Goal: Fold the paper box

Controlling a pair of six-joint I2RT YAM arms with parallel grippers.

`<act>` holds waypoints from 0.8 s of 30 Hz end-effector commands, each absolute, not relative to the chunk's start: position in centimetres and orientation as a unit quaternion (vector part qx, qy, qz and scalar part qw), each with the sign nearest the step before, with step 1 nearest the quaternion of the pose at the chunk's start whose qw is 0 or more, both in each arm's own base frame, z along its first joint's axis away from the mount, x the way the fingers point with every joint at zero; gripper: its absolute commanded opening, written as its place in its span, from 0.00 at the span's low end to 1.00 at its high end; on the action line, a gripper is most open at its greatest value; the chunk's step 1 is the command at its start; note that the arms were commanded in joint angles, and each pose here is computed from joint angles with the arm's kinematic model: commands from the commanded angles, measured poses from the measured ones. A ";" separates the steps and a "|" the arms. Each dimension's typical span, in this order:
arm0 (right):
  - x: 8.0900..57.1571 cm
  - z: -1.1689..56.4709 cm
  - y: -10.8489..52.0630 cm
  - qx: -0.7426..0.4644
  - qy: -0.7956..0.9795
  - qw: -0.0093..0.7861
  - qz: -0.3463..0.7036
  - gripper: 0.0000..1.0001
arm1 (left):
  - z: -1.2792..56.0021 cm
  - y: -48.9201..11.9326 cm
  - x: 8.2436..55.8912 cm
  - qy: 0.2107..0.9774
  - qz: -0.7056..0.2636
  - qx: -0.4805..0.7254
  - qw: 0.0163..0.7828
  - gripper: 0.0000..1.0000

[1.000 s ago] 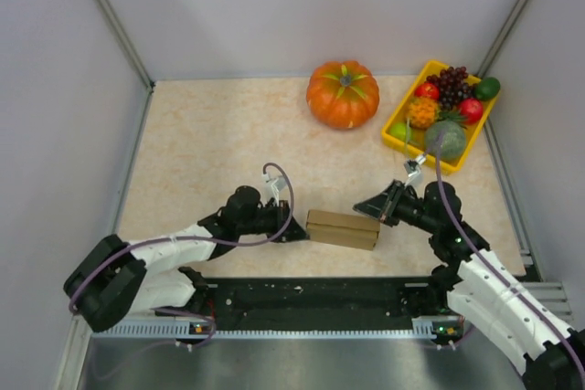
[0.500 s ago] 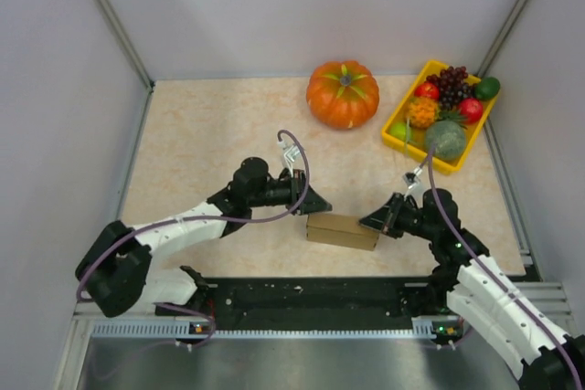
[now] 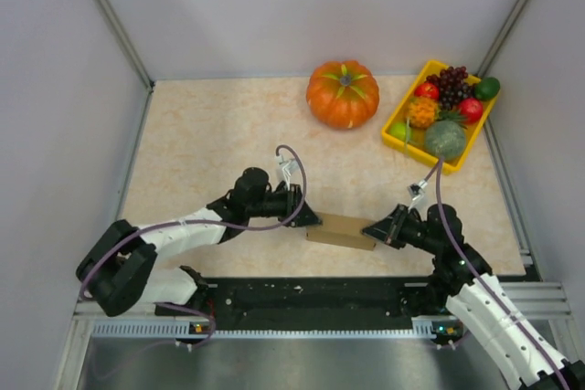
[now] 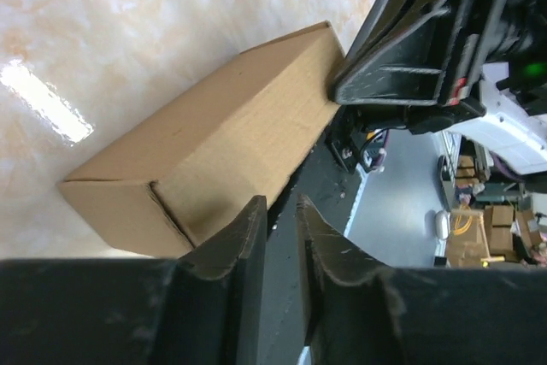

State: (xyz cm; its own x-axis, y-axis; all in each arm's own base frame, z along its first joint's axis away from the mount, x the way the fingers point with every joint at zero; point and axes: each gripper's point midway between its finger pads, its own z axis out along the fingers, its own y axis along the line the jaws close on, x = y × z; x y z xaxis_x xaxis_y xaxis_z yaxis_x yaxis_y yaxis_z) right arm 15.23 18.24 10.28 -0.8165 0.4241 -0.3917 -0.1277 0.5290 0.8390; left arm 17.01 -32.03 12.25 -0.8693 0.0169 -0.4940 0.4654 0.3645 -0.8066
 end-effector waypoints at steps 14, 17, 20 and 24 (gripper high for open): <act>16.1 13.4 13.3 0.133 0.906 0.279 0.290 0.67 | 14.1 -28.3 19.7 0.862 -0.408 0.167 0.250 0.90; 15.9 12.5 13.9 0.121 0.920 0.240 0.286 0.70 | 13.0 -29.2 19.6 0.868 -0.415 0.168 0.214 0.80; 16.0 11.4 14.5 0.092 0.930 0.213 0.284 0.67 | 12.4 -30.3 19.3 0.863 -0.437 0.172 0.186 0.70; 16.8 11.2 15.7 0.050 0.919 0.232 0.314 0.54 | 12.7 -31.6 19.4 0.846 -0.468 0.178 0.184 0.53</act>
State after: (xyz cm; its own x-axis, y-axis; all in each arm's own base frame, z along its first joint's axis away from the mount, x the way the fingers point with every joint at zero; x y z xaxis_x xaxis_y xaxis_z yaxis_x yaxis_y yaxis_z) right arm 15.54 14.38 9.86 -0.9020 0.2966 -0.3137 0.0806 0.8296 0.5526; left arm 18.69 -29.24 9.69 -0.8973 0.1383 -0.4192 0.4091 0.6169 -0.6723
